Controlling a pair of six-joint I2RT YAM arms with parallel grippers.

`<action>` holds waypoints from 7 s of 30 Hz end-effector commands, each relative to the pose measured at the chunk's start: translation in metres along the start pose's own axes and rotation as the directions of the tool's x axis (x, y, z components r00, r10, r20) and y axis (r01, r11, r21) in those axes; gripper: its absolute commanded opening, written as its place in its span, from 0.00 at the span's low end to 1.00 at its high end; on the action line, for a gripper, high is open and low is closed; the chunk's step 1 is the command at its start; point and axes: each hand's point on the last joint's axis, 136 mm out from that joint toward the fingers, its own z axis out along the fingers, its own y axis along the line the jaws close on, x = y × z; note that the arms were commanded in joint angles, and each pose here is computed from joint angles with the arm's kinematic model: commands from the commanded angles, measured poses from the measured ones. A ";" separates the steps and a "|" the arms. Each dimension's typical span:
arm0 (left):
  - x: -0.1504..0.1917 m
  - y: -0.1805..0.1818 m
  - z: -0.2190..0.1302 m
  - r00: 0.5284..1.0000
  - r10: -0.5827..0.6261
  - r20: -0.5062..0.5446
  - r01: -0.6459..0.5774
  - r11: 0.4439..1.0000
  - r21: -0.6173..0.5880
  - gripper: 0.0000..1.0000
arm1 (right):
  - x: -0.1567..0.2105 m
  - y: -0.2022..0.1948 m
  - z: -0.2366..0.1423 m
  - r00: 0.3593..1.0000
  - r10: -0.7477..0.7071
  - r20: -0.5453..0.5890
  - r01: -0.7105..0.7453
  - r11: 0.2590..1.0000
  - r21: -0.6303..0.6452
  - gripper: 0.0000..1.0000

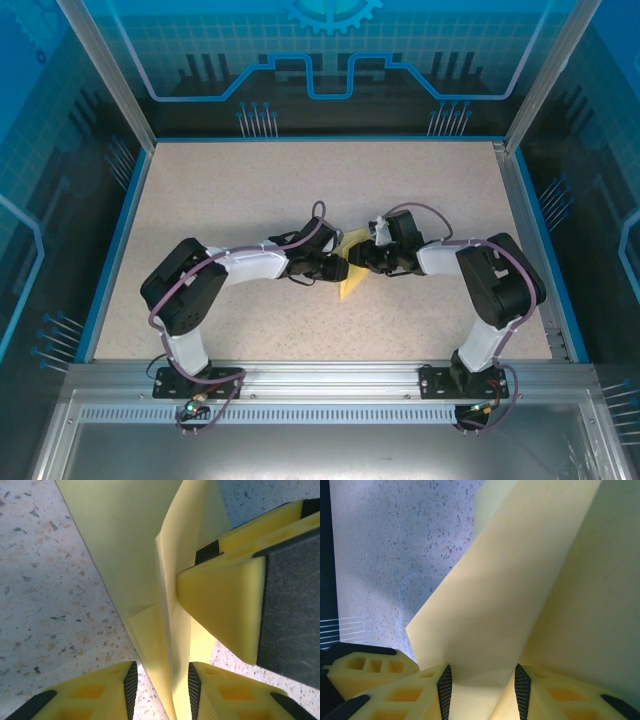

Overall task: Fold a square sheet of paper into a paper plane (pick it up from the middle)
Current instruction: Turn over the paper at the center of the table, then fold the wing for the fifth time at the center of the table.

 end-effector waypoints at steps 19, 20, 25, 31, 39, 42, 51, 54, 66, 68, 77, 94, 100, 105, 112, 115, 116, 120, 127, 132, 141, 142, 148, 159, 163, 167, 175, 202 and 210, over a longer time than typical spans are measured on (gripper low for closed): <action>-0.006 -0.004 -0.047 0.999 0.012 0.034 -0.013 1.000 0.023 0.51 | -0.014 0.035 -0.003 0.999 -0.049 0.016 0.050 0.997 -0.052 0.04; -0.004 -0.005 -0.052 0.999 0.010 0.036 -0.011 1.000 0.025 0.54 | -0.015 0.040 -0.007 0.998 -0.065 0.023 0.066 0.997 -0.036 0.04; 0.000 -0.007 -0.078 0.998 0.007 0.063 -0.009 1.000 0.028 0.59 | -0.020 0.061 -0.030 0.993 -0.091 0.069 0.092 0.996 -0.007 0.02; 0.008 -0.016 -0.103 0.994 0.009 0.109 -0.013 0.999 0.041 0.60 | -0.022 0.083 -0.054 0.985 -0.116 0.124 0.115 0.993 0.020 0.01; 0.017 -0.028 -0.124 0.982 -0.015 0.191 0.000 0.997 0.079 0.61 | -0.031 0.118 -0.079 0.969 -0.130 0.209 0.138 0.990 -0.021 0.01; 0.019 -0.035 -0.126 0.972 -0.106 0.211 0.069 0.982 0.173 0.63 | -0.034 0.125 -0.086 0.964 -0.118 0.236 0.132 0.990 -0.044 0.01; 0.004 -0.058 -0.148 0.875 -0.396 0.279 0.233 0.849 0.474 0.80 | -0.038 0.140 -0.098 0.955 -0.054 0.291 0.099 0.985 -0.141 0.01; -0.004 -0.066 -0.151 0.844 -0.463 0.272 0.251 0.788 0.563 0.82 | -0.040 0.146 -0.103 0.951 -0.035 0.306 0.092 0.981 -0.174 0.00; -0.017 -0.084 -0.145 0.820 -0.536 0.200 0.287 0.687 0.667 0.85 | -0.044 0.161 -0.123 0.938 0.030 0.345 0.073 0.956 -0.284 0.00; -0.016 -0.081 -0.140 0.818 -0.543 0.190 0.305 0.690 0.656 0.85 | -0.045 0.162 -0.127 0.936 0.034 0.351 0.074 0.954 -0.290 0.00; -0.028 -0.089 -0.154 0.814 -0.541 0.212 0.265 0.670 0.694 0.79 | -0.044 0.164 -0.132 0.936 0.050 0.347 0.071 0.943 -0.326 0.00; -0.035 -0.095 -0.163 0.848 -0.469 0.248 0.193 0.708 0.679 0.38 | -0.037 0.150 -0.123 0.945 0.067 0.321 0.039 0.948 -0.316 0.00; -0.033 -0.094 -0.164 0.859 -0.440 0.261 0.179 0.736 0.652 0.26 | -0.038 0.144 -0.118 0.946 0.071 0.316 0.029 0.953 -0.302 0.00; -0.031 -0.090 -0.160 0.864 -0.428 0.265 0.180 0.754 0.631 0.20 | -0.038 0.139 -0.116 0.947 0.072 0.312 0.024 0.955 -0.294 0.00; -0.032 -0.085 -0.161 0.867 -0.413 0.280 0.172 0.774 0.609 0.11 | -0.038 0.139 -0.113 0.950 0.067 0.305 0.026 0.956 -0.292 0.01; -0.032 -0.081 -0.163 0.866 -0.407 0.291 0.169 0.785 0.596 0.09 | -0.039 0.137 -0.114 0.948 0.056 0.312 0.033 0.961 -0.275 0.09; -0.032 -0.080 -0.164 0.866 -0.405 0.294 0.170 0.790 0.589 0.08 | -0.039 0.136 -0.114 0.948 0.052 0.314 0.035 0.963 -0.266 0.14; -0.032 -0.070 -0.167 0.870 -0.387 0.307 0.169 0.818 0.550 0.07 | -0.040 0.126 -0.117 0.944 0.040 0.327 0.034 0.975 -0.219 0.35; -0.018 -0.027 -0.167 0.936 -0.170 0.309 0.112 0.974 0.197 0.07 | -0.042 0.107 -0.132 0.935 0.002 0.354 0.044 0.991 -0.124 0.46; -0.013 0.045 -0.187 0.964 0.085 0.253 0.009 0.937 -0.349 0.08 | -0.041 0.093 -0.136 0.934 -0.047 0.354 0.063 0.997 -0.034 0.49; -0.038 0.078 -0.234 0.898 0.441 0.003 -0.196 0.405 -0.893 0.06 | -0.040 0.078 -0.130 0.943 -0.084 0.322 0.074 0.996 0.043 0.52; -0.040 0.071 -0.228 0.880 0.474 -0.038 -0.235 0.365 -0.901 0.06 | -0.040 0.076 -0.130 0.944 -0.087 0.318 0.075 0.996 0.050 0.53; -0.025 0.045 -0.163 0.716 0.600 -0.357 -0.504 0.090 -0.859 0.04 | -0.044 0.067 -0.132 0.948 -0.080 0.308 0.066 0.996 0.055 0.54; 0.020 0.017 -0.077 0.490 0.683 -0.543 -0.709 -0.050 -0.703 0.09 | -0.050 0.052 -0.132 0.956 -0.049 0.289 0.042 0.999 0.029 0.54; 0.038 0.012 -0.054 0.427 0.701 -0.571 -0.774 -0.043 -0.632 0.14 | -0.051 0.053 -0.126 0.961 -0.044 0.275 0.043 0.999 0.010 0.54; 0.048 0.007 -0.041 0.404 0.722 -0.562 -0.812 -0.001 -0.584 0.22 | -0.052 0.054 -0.121 0.965 -0.042 0.259 0.045 0.999 -0.003 0.54; 0.065 -0.017 -0.029 0.419 0.791 -0.446 -0.860 0.188 -0.475 0.41 | -0.050 0.051 -0.112 0.974 -0.039 0.223 0.043 0.999 -0.013 0.54; 0.030 0.002 -0.149 0.978 0.193 0.080 -0.185 0.978 -0.096 0.70 | 0.032 0.078 -0.040 0.987 -0.161 -0.015 0.161 0.987 0.028 0.39; 0.031 0.061 -0.157 0.984 -0.075 0.160 0.095 0.988 -0.122 0.69 | 0.070 0.099 -0.020 0.968 -0.234 -0.090 0.240 0.969 0.059 0.30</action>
